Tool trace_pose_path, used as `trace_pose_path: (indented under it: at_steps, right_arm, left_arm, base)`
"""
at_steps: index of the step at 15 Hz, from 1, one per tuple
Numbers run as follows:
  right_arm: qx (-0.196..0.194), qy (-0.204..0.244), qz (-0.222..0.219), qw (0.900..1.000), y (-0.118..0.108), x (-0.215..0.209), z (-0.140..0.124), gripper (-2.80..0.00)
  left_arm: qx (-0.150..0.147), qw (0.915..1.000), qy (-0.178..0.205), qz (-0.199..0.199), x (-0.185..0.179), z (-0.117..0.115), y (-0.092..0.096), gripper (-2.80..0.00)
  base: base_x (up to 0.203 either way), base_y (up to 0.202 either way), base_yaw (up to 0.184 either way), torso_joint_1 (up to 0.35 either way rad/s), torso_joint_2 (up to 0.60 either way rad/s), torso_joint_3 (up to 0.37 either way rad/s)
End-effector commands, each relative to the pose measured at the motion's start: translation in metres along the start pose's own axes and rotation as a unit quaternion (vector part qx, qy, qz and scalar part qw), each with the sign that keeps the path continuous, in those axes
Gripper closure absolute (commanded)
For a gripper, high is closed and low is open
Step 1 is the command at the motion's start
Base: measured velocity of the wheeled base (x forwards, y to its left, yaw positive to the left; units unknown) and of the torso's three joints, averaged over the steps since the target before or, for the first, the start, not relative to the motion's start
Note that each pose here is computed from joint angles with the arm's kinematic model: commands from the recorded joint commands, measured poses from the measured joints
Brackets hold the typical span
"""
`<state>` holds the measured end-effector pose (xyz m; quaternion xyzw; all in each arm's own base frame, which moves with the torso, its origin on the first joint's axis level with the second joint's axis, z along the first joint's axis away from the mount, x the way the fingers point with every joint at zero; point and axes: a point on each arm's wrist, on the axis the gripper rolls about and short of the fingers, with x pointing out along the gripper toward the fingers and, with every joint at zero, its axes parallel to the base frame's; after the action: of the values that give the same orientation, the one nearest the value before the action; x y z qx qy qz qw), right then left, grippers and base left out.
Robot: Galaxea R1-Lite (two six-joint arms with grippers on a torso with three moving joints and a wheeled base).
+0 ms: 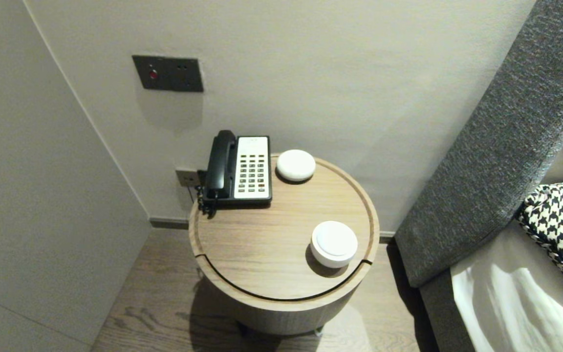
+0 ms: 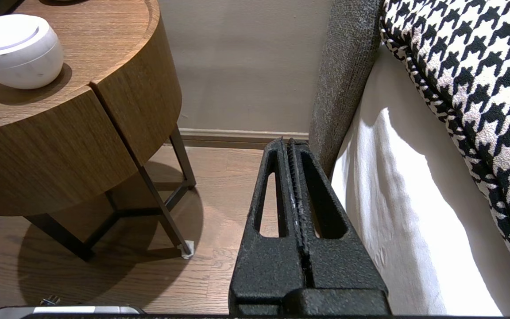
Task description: Open the nightstand drawer
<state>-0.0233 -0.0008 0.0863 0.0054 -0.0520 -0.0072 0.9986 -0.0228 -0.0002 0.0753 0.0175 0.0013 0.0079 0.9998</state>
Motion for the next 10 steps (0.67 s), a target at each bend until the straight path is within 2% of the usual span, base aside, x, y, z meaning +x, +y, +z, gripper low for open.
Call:
trace_pose_path:
  at_steps: [1,10]
  right_arm:
    - [-0.001,0.020,0.000,1.000,0.0000,0.0022,-0.0112,0.00]
    - [-0.006,0.021,0.000,1.000,0.0000,0.0016,-0.0103,0.00]
  left_arm:
    - [0.000,1.0000,0.000,0.001,0.0000,0.0000,0.0000,0.00]
    - [0.000,1.0000,0.000,0.001,0.0000,0.0000,0.0000,0.00]
  base:
    - [0.000,0.000,0.000,0.000,0.00,0.000]
    - [0.000,0.000,0.000,0.000,0.00,0.000]
